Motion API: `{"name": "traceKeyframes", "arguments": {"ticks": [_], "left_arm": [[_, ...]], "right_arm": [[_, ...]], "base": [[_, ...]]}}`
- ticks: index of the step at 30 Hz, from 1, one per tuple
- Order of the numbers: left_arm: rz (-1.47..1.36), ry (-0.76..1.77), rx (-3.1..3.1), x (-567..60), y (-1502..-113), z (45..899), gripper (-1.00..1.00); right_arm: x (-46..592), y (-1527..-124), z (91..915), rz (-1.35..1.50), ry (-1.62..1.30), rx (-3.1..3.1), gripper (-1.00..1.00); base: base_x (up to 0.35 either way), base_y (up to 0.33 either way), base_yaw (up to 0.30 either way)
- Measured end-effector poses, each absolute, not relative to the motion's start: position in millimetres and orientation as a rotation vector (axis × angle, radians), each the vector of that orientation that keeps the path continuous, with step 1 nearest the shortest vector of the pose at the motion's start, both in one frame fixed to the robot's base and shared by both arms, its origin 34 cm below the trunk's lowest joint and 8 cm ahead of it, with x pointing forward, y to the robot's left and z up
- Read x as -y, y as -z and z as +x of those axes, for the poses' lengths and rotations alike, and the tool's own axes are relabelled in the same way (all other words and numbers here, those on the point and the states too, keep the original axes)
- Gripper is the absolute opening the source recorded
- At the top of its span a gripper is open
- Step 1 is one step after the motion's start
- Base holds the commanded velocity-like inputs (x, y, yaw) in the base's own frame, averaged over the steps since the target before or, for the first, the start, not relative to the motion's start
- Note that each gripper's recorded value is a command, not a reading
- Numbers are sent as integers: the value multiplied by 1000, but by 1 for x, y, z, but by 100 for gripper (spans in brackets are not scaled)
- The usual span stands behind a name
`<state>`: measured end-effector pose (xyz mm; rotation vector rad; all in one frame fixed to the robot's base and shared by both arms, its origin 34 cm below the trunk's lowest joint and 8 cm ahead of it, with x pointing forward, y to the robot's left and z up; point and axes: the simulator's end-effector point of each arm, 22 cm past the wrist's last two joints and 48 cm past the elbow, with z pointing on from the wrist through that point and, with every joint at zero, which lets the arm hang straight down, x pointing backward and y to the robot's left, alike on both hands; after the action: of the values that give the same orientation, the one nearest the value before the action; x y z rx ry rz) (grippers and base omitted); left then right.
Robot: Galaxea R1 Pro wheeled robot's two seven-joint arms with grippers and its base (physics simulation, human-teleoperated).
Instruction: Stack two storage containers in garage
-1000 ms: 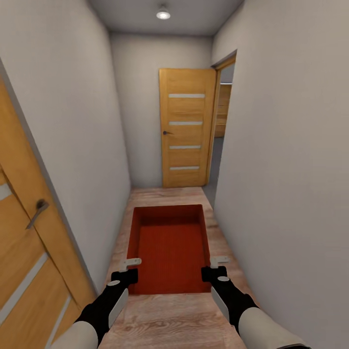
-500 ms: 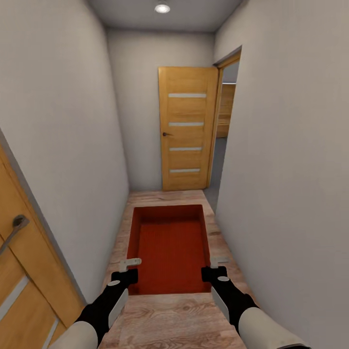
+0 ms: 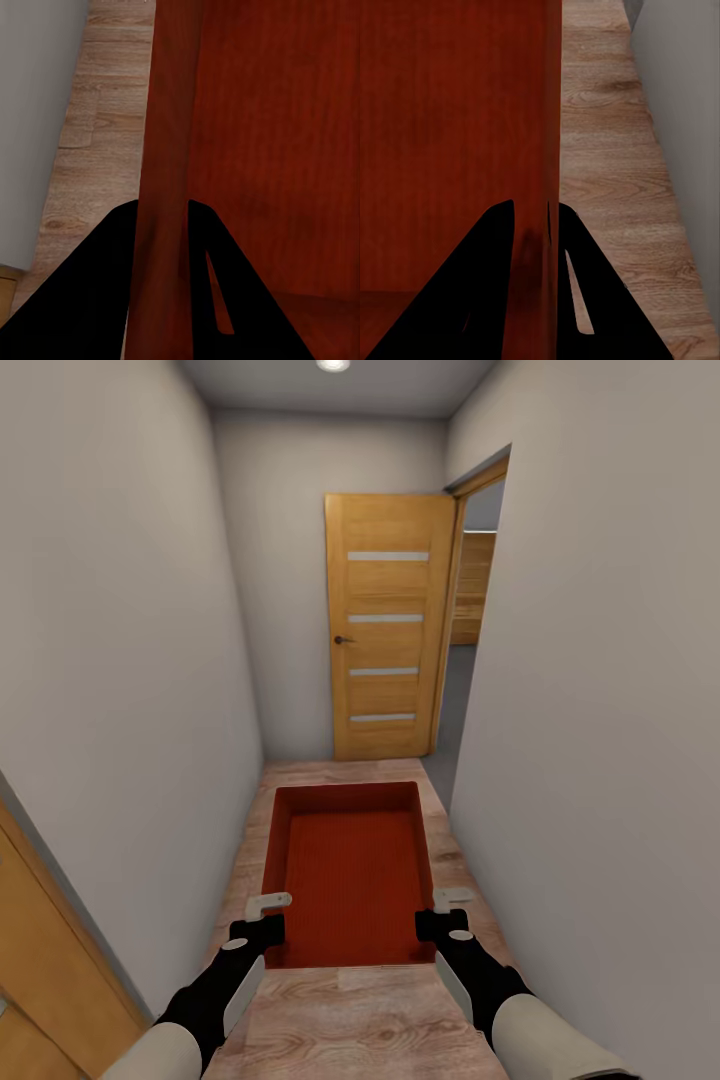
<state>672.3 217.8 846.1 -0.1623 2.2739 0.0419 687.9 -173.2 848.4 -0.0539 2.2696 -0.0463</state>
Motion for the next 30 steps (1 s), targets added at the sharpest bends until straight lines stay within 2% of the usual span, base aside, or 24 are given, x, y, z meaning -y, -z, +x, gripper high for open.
{"name": "traceKeyframes", "arguments": {"ticks": [30], "left_arm": [[-162,-42,-2272,-218,-846,673,-100]], "right_arm": [[173,-849,688,-53,46,-2268,-100]], "base": [[323,0,0]]}}
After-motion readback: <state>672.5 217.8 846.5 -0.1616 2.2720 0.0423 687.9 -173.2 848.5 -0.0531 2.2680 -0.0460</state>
